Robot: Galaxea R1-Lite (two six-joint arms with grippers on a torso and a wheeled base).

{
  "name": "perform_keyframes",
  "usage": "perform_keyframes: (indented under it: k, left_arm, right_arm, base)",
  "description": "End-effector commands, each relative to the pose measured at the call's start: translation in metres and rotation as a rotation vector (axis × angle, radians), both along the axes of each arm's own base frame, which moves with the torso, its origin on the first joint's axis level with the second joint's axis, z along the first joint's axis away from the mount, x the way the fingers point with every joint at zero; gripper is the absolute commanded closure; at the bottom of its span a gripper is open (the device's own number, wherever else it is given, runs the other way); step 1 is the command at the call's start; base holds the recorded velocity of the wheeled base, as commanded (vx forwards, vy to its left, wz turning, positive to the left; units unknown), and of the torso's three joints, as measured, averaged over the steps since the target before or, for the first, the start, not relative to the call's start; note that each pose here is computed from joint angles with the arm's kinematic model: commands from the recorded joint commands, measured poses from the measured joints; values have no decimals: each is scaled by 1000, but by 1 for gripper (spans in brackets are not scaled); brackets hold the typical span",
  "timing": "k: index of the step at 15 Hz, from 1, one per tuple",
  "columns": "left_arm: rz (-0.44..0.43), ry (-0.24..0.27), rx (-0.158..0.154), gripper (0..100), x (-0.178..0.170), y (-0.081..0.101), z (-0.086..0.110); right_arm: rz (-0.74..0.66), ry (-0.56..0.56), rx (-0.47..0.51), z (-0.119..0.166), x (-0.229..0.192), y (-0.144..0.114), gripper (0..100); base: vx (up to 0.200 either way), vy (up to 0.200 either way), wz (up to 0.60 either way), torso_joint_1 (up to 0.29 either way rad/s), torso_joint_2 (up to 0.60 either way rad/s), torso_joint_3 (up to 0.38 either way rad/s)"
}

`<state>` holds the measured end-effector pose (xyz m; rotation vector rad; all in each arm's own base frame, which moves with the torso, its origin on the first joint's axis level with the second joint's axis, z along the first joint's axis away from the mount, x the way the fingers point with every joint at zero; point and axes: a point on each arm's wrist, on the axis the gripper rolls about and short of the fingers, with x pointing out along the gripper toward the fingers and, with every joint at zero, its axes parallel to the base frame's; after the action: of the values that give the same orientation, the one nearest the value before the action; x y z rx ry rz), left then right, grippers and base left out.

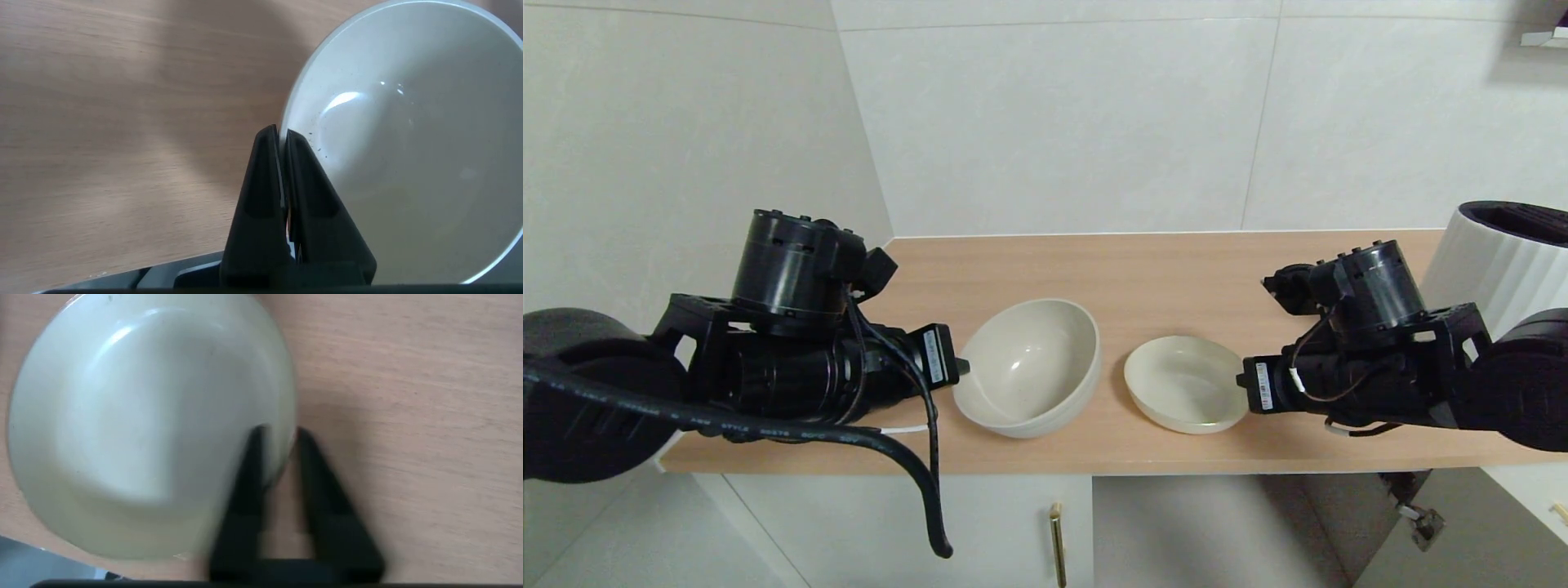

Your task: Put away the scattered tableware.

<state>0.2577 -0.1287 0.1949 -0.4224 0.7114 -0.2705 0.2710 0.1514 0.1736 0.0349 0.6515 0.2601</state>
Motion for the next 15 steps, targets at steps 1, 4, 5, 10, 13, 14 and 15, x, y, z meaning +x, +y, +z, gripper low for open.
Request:
perform_keyframes:
  k: [1, 4, 5, 10, 13, 14, 15]
  left_arm:
    - [1, -2, -1, 100, -1, 0, 1]
    - [1, -3, -2, 100, 0, 0, 1]
    - [1, -3, -2, 100, 0, 0, 1]
    - [-6, -69, -22, 100, -30, 15, 20]
    - [-12, -83, -31, 100, -43, 21, 23]
    - [-12, -84, -32, 100, -44, 22, 24]
    - [-12, -80, -30, 100, -46, 22, 22]
  right_arm:
    - [1, -7, 3, 1, 0, 0, 100]
    - [1, -12, 6, 2, 0, 0, 100]
    - [0, -14, 6, 3, 0, 0, 100]
    - [10, -81, 52, 30, -21, -12, 100]
    - [11, -117, 72, 49, -39, -22, 100]
    - [12, -114, 71, 51, -43, -24, 100]
    - [31, -97, 76, 56, -52, -29, 100]
  base:
    - [0, 0, 0, 0, 0, 0]
    - [0, 0, 0, 0, 0, 0]
    - [0, 0, 0, 0, 0, 0]
    - [0, 0, 0, 0, 0, 0]
    - [0, 0, 0, 0, 0, 0]
    - [0, 0, 0, 0, 0, 0]
    - [0, 0, 0, 0, 0, 0]
